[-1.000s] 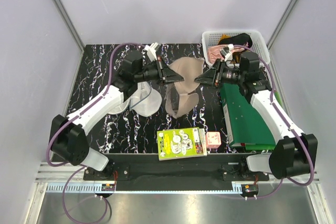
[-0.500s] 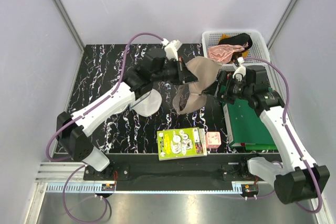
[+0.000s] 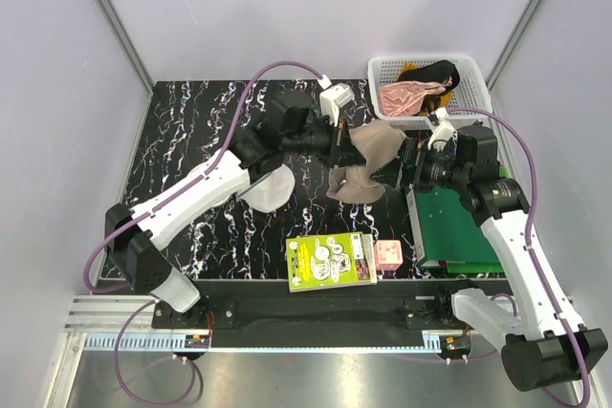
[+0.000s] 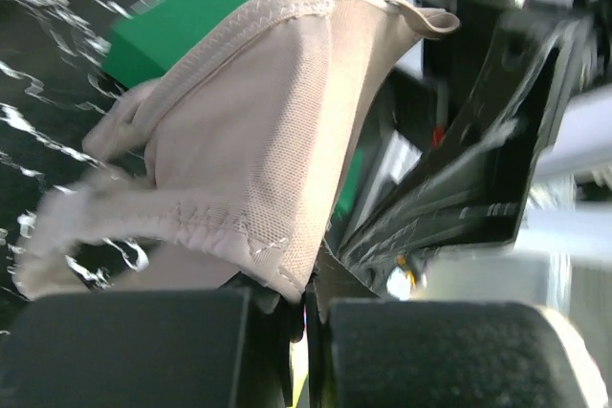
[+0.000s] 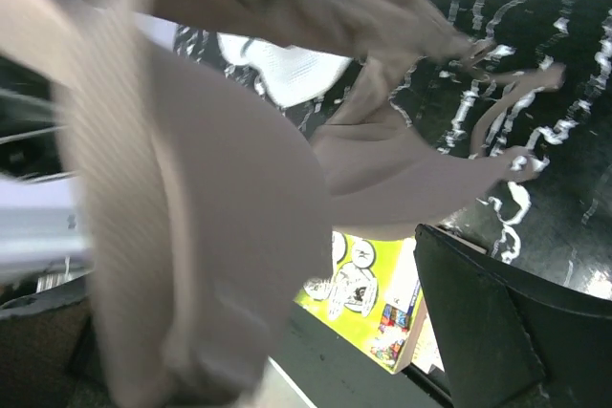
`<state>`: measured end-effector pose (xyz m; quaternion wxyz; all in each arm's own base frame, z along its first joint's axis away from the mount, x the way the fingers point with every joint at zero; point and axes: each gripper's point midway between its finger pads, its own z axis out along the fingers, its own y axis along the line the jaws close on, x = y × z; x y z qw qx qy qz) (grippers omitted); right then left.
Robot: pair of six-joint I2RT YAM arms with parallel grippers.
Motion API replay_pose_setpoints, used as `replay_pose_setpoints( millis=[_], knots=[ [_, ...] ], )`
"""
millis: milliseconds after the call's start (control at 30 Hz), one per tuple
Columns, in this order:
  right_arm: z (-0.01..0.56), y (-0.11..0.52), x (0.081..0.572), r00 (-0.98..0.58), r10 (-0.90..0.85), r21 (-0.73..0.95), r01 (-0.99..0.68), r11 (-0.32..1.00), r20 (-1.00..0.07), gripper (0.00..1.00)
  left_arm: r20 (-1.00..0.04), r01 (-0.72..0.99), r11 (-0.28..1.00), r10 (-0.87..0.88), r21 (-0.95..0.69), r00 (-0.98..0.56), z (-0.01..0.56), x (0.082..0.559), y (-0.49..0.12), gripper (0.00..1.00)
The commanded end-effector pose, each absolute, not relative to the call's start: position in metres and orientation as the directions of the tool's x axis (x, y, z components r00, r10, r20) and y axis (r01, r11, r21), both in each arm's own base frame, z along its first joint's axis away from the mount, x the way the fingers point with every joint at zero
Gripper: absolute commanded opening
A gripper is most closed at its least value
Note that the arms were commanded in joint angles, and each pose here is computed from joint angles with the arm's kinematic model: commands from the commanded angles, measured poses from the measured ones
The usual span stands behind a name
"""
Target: Place the bra in the laundry bag and zip it closed
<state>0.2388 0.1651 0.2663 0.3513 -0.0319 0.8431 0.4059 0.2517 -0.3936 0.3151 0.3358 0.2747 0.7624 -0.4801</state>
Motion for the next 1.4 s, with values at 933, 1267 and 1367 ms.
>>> replay_pose_setpoints(
  millis=[933, 1267, 1367],
  knots=[
    [0.346, 0.222, 0.218, -0.739, 0.100, 0.738, -0.635, 0.229, -0.667, 0.76, -0.817, 0.868, -0.018, 0.347, -0.496, -0.460, 0.332, 0.176, -0.346, 0.00],
    [0.342, 0.228, 0.226, -0.771, 0.126, 0.774, -0.588, 0.236, -0.624, 0.00, -0.819, 0.872, 0.083, 0.310, -0.482, -0.482, 0.331, 0.194, -0.328, 0.47],
    [0.349, 0.229, 0.225, -0.767, 0.135, 0.773, -0.592, 0.228, -0.628, 0.00, -0.808, 0.862, 0.121, 0.306, -0.492, -0.504, 0.316, 0.191, -0.310, 0.62]
  ],
)
